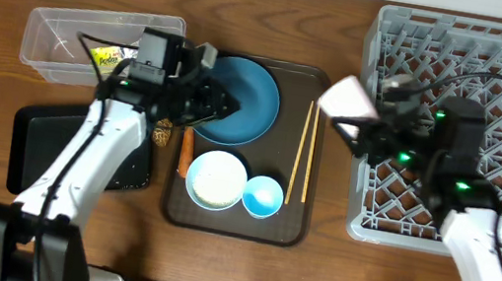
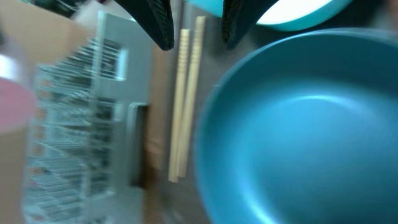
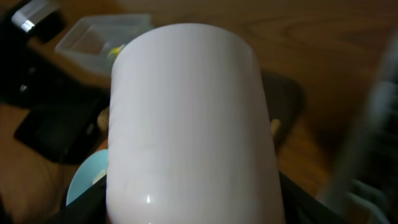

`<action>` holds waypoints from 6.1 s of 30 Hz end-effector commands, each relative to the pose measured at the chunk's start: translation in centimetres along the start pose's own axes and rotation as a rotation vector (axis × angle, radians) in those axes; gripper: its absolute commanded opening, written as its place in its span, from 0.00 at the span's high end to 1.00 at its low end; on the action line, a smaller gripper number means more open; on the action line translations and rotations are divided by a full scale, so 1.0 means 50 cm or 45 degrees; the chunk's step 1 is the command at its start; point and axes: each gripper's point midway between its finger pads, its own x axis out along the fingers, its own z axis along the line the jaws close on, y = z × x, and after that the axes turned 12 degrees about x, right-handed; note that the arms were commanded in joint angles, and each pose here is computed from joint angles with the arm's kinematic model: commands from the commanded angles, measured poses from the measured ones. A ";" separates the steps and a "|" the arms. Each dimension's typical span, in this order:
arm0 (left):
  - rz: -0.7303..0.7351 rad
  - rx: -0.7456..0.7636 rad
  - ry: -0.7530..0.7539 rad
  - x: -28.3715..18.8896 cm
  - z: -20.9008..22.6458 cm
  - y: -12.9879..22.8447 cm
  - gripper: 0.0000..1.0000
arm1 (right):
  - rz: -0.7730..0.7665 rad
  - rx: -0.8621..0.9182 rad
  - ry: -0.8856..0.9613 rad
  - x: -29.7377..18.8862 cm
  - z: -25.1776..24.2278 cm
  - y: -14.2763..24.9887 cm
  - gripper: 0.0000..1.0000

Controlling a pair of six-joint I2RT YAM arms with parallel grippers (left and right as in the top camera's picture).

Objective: Sort waste into correct bins and load items into the dishwasher rack
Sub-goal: 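Carry the pink cup right and place it in the dish rack, then grasp the light-blue cup with the left gripper and lift it, then hand the light-blue cup from the left to the right gripper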

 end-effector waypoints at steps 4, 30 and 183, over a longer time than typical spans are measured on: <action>-0.168 0.206 -0.331 -0.116 0.047 -0.024 0.73 | -0.108 0.176 0.199 -0.143 -0.034 -0.081 0.62; -0.234 0.203 -0.550 -0.223 0.053 0.018 0.72 | 0.072 1.139 1.316 -0.495 -0.470 0.083 0.68; 0.125 0.135 0.857 -0.073 -0.251 -0.006 0.76 | 0.420 -0.271 -0.750 0.071 0.258 -0.005 0.53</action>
